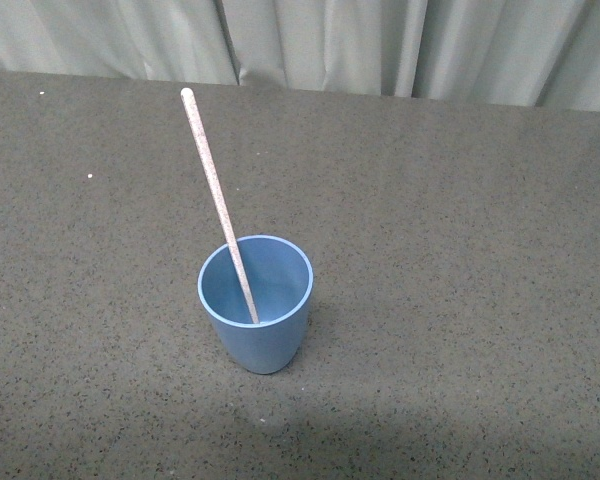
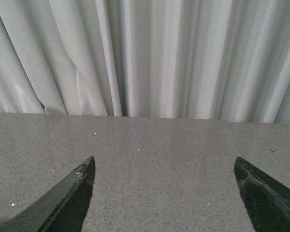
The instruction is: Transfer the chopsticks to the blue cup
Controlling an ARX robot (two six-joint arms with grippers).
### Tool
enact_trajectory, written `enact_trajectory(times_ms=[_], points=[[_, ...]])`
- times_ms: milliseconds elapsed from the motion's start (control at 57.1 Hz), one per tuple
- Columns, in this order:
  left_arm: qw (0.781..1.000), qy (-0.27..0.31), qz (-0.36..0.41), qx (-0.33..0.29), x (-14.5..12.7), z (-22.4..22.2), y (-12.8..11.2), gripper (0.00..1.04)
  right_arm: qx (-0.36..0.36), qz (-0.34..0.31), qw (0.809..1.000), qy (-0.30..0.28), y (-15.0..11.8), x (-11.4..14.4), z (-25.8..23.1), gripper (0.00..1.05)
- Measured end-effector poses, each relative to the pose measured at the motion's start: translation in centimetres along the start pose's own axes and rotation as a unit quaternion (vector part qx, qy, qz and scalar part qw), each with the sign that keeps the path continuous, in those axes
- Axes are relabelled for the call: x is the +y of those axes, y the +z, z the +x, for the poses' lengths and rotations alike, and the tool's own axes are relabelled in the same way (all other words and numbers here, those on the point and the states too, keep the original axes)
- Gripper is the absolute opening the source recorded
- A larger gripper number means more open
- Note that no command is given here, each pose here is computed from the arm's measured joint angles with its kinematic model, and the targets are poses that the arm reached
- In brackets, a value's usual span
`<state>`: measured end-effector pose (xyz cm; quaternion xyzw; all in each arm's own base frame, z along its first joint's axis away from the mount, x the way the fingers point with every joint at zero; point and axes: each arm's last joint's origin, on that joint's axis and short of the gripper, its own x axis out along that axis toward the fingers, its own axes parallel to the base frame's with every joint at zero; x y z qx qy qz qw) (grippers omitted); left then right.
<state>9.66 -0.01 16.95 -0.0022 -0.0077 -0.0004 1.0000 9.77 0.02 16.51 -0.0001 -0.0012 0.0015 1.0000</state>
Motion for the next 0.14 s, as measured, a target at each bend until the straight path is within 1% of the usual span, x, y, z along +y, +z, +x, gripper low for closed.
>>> enact_trajectory(times_ms=[53,140], points=[[1.0,0.0,0.0,0.0,0.0,0.0,0.0,0.98,0.0,0.0,1.0,0.0,0.0,0.0,0.0,0.95],[1.0,0.0,0.0,0.0,0.0,0.0,0.0,0.98,0.0,0.0,1.0,0.0,0.0,0.0,0.0,0.95]])
